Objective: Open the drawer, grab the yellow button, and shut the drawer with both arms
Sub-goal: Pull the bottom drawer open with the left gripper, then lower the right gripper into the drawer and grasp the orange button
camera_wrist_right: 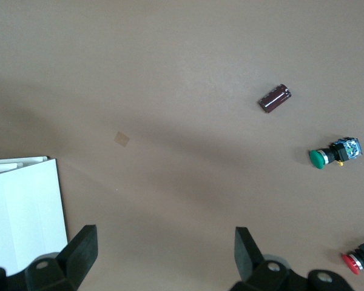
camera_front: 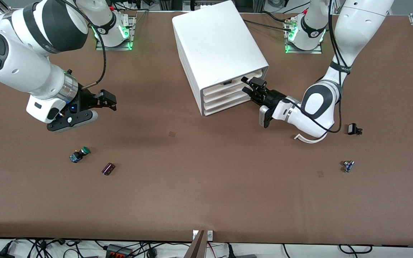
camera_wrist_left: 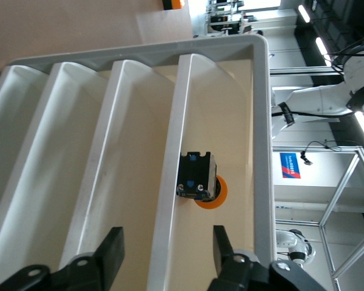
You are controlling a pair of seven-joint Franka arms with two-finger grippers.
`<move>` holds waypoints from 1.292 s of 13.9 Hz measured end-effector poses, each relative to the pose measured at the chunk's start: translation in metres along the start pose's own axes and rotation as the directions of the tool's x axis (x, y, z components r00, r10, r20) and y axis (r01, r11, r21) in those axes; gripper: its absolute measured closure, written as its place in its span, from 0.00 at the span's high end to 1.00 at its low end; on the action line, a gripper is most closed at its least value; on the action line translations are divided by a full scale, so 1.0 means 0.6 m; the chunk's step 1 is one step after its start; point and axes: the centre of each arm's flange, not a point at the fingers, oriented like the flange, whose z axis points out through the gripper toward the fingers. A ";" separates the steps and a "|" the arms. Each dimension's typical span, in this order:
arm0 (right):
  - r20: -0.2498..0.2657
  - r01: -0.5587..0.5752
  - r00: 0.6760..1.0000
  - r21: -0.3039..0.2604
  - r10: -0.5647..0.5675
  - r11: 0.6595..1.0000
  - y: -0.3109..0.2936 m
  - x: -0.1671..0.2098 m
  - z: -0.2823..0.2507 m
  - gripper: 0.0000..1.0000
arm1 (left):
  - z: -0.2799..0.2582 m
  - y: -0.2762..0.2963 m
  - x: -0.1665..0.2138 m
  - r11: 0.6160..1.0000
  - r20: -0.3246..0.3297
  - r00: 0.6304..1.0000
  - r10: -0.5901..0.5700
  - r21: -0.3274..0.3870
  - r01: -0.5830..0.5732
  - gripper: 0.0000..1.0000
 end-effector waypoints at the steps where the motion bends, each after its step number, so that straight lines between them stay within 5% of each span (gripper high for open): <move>1: -0.001 0.006 1.000 0.004 -0.006 1.000 -0.008 0.001 0.000 1.00 | 0.013 -0.007 -0.007 0.999 -0.009 1.000 0.017 -0.028 -0.017 0.53; 3: -0.009 0.026 1.000 0.020 -0.026 0.999 -0.039 0.007 0.000 1.00 | 0.035 -0.017 -0.020 0.998 -0.013 0.999 0.033 -0.060 -0.034 0.48; 5: -0.040 0.032 0.999 0.026 -0.031 0.999 -0.088 0.021 0.003 1.00 | 0.037 -0.021 -0.023 0.997 -0.017 0.999 0.039 -0.066 -0.040 0.24; 7: -0.080 0.029 0.996 0.029 -0.027 0.999 -0.134 0.034 0.012 1.00 | 0.035 -0.022 -0.024 0.997 -0.020 0.999 0.038 -0.066 -0.039 0.10; 18: -0.171 0.100 0.981 0.049 -0.090 0.994 -0.315 0.034 0.047 1.00 | -0.081 -0.056 0.004 0.998 -0.100 0.995 0.015 -0.056 -0.021 0.10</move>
